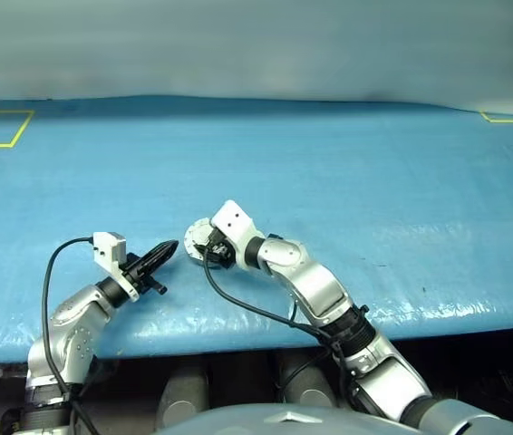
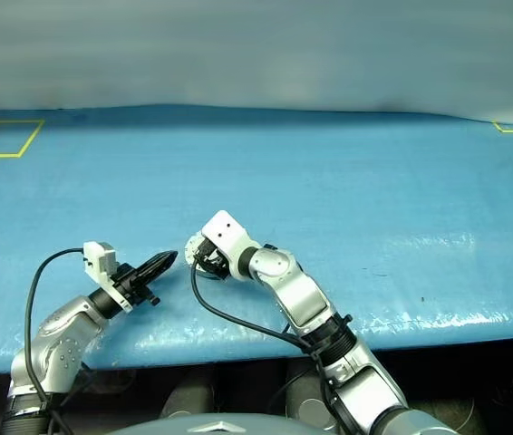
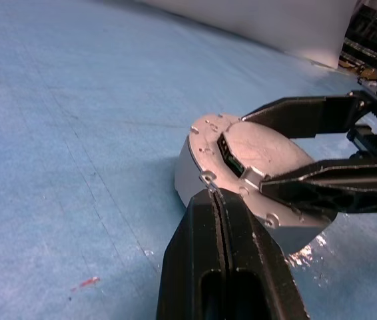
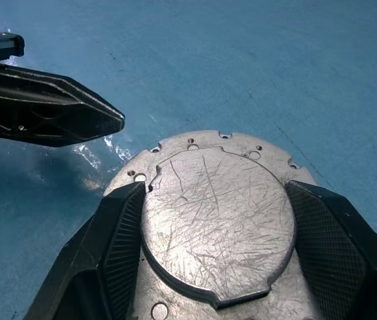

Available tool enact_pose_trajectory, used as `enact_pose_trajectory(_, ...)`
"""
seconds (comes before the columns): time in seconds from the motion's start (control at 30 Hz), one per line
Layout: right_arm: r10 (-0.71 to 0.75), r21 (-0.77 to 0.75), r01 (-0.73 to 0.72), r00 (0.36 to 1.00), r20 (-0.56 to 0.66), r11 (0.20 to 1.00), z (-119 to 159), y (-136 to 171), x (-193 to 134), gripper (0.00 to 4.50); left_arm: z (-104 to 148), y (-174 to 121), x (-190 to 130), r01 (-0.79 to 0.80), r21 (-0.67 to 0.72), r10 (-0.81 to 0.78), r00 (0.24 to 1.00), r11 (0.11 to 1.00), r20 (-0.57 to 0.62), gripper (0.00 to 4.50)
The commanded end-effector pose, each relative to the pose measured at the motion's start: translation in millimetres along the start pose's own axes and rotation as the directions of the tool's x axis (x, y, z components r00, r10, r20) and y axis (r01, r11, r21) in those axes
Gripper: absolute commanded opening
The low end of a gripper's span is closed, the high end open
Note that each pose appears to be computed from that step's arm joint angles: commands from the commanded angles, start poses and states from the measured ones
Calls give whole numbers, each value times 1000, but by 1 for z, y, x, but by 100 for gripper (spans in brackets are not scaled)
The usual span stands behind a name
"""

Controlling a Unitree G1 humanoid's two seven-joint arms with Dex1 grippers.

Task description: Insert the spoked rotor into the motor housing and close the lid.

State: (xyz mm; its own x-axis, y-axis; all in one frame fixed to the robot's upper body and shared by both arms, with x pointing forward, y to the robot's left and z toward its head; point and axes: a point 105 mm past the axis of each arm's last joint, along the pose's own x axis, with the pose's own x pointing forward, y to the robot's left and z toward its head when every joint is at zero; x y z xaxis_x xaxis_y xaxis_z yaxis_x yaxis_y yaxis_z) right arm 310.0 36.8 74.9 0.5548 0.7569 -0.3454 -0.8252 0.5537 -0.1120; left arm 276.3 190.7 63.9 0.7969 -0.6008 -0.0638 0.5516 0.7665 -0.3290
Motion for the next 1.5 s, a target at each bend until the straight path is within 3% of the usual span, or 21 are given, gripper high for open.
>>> enact_pose_trajectory(0.03,-24,30,27,995,-99,999,-28,-5,-1,301,15,-7,4,40,28,-41,999,999,34,0)
enact_pose_trajectory(0.23,-30,33,33,995,-92,999,-27,-6,-3,301,0,-17,18,120,51,-116,990,991,-75,0)
enact_pose_trajectory(0.5,-38,42,41,997,-74,998,-23,-7,-5,301,-28,-10,21,107,98,-84,972,989,-219,0)
enact_pose_trajectory(0.97,-12,82,15,999,-35,996,-15,-8,-7,301,-34,-7,16,85,94,-63,975,992,-214,0)
enact_pose_trajectory(1.1,33,53,-35,999,33,998,1,-5,-18,433,-36,-7,17,81,91,-60,975,993,-212,0)
enact_pose_trajectory(1.17,32,43,-36,996,85,998,13,-6,-27,448,-36,-7,17,80,89,-59,976,993,-210,0)
enact_pose_trajectory(1.27,29,77,-41,987,156,996,28,-8,-42,448,-36,-6,17,78,87,-59,976,993,-209,0)
enact_pose_trajectory(1.37,-32,227,-15,978,204,974,36,-23,-57,448,-36,-6,17,76,83,-57,977,994,-207,0)
enact_pose_trajectory(1.5,-78,470,-9,983,165,882,13,-39,-62,448,-37,-6,18,77,79,-59,977,994,-205,0)
